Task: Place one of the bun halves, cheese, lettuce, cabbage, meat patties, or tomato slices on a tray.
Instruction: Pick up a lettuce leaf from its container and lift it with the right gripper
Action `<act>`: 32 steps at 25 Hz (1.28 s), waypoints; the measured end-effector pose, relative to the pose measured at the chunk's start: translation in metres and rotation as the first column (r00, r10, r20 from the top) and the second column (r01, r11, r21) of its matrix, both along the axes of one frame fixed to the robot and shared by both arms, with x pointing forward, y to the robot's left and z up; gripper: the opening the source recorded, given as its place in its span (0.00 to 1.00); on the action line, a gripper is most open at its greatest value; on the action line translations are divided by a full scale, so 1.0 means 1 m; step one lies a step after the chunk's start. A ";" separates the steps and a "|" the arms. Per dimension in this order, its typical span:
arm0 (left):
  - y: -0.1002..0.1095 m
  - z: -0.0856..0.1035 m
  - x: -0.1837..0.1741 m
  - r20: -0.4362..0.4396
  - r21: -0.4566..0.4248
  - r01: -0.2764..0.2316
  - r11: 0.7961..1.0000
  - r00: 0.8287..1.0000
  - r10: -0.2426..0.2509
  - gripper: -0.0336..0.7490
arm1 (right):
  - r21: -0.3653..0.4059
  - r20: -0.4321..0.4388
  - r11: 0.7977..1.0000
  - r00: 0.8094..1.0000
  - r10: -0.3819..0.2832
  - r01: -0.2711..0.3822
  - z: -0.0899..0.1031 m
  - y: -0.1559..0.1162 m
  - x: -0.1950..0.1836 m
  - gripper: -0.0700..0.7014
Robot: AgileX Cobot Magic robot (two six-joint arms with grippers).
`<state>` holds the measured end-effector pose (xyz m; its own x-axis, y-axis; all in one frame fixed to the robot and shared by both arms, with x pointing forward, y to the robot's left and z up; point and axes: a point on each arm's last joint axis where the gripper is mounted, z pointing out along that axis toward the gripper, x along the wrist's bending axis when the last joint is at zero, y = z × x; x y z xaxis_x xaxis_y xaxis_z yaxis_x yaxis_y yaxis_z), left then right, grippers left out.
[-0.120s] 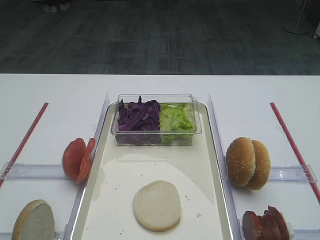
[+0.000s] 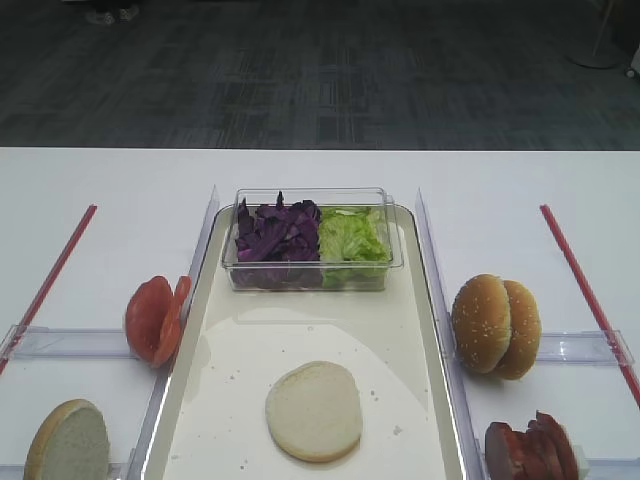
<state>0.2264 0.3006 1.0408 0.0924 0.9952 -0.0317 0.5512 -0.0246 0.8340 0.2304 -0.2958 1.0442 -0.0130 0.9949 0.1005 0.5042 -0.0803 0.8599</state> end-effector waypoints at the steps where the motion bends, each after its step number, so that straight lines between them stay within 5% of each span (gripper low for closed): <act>1: 0.000 0.000 0.000 0.000 0.000 0.000 1.000 1.000 0.000 0.58 | 0.000 0.000 1.000 1.000 0.000 0.000 0.000 0.000 0.000 0.75; 23: 0.000 0.000 0.000 0.000 0.000 0.000 1.000 1.000 0.000 0.57 | 0.000 -0.002 1.000 1.000 0.000 0.000 0.000 0.000 0.000 0.75; 32: 0.000 0.000 0.000 0.000 0.000 0.000 1.000 1.000 0.000 0.57 | -0.017 -0.107 1.000 0.994 0.015 -0.017 0.013 0.001 0.017 0.75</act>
<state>0.2264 0.3006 1.0408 0.0924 0.9952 -0.0317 0.5512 -0.0246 0.8340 0.2470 -0.2947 1.0575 -0.0190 0.9963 0.0840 0.5946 -0.0562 0.8020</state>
